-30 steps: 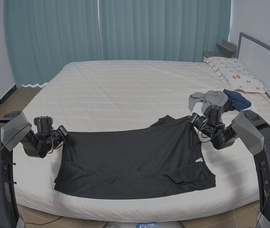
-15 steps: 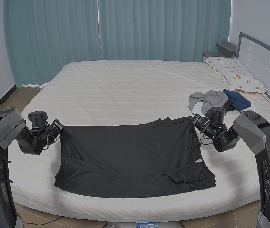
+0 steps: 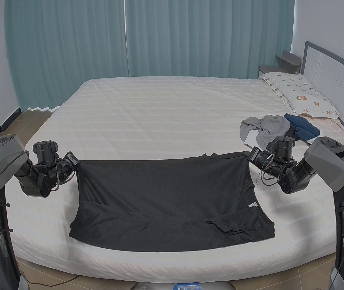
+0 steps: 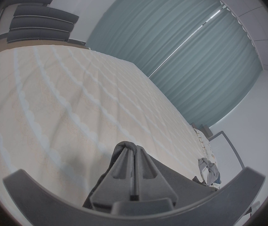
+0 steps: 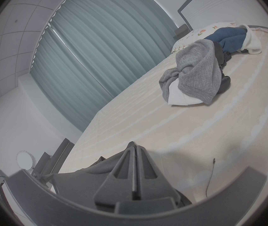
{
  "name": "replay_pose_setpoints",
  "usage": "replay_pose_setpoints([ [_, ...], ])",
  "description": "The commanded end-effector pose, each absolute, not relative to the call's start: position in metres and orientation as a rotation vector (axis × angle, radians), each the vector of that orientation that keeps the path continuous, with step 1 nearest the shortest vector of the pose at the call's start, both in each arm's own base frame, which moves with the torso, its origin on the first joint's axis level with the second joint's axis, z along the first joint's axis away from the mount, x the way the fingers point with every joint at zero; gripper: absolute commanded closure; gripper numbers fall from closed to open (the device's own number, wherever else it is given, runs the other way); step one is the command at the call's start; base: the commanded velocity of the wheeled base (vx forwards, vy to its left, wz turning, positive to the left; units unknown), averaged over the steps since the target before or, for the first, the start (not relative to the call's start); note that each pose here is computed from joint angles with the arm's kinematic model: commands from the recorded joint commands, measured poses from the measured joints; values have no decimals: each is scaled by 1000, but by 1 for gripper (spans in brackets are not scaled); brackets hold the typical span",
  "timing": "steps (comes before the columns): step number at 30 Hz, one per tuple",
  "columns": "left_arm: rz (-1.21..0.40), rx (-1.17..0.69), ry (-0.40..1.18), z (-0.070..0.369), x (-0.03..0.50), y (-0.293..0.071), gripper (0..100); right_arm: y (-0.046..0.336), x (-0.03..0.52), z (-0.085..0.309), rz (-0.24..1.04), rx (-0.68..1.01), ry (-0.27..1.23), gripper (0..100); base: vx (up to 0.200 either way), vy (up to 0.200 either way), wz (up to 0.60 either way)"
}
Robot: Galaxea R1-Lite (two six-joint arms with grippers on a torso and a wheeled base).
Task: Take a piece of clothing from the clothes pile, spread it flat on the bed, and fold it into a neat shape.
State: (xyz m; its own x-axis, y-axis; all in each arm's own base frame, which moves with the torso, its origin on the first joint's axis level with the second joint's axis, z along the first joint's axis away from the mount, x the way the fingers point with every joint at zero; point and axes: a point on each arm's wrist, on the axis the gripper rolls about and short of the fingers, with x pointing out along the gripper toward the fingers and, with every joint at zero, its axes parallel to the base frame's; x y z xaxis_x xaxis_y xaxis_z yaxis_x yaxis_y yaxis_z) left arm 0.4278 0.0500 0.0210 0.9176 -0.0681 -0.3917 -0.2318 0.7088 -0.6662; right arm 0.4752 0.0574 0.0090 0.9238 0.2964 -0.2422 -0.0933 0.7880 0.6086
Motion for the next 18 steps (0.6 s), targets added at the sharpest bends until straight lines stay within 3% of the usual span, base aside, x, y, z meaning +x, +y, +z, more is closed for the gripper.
replay_pose_setpoints([
  [1, 95, -774, 397, 30, 423, 53, 100, 49, 463, 23, 235, 636, 351, 100, 0, 0, 0],
  [12, 9, -729, 459, 34, 402, 58, 100, 40, 436, 31, 276, 639, 420, 100, 0, 0, 0],
  [18, -21, -595, 519, 24, 385, 59, 100, 39, 408, 15, 326, 569, 530, 100, 0, 0, 0],
])
